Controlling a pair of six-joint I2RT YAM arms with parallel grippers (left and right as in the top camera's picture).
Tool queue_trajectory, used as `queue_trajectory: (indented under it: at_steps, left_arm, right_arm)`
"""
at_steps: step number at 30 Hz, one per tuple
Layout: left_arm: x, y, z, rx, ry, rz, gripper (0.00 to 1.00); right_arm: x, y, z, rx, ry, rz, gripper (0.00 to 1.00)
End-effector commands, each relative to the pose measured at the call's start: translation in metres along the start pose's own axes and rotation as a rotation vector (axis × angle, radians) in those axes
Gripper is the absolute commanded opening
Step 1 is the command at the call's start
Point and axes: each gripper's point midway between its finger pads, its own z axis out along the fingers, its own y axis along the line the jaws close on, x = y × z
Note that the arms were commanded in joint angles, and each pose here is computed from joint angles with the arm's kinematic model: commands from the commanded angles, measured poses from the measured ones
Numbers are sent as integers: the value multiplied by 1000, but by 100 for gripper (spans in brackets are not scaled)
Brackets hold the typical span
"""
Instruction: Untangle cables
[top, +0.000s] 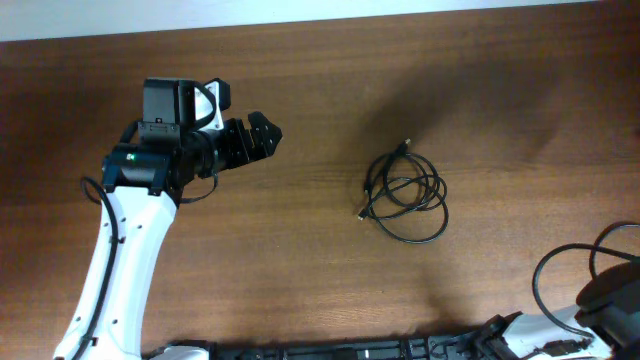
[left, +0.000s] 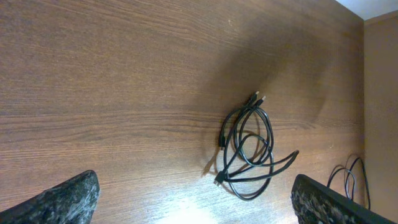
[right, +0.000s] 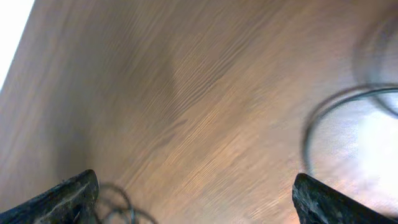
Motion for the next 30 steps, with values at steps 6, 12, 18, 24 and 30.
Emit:
queue_trajectory:
  at_steps: [6,12,18,24,30]
  left_arm:
    - [-3,0,-4,-3,-18,22,99]
    - [-3,0,-4,-3,-18,22,99]
    - [-3,0,-4,-3,-18,22,99]
    - [-3,0,-4,-3,-18,22,99]
    - [-3,0,-4,-3,-18,22,99]
  right_arm:
    - [79,100,65,-152,218,-586,99]
    - [144,144,106,-248,297,-995,99]
    - [210,157,141,-338,359,-1354,99]
    - [243,162,158,-376,371,-1460,99]
    - [260,154,160,-398,414,-1527,97]
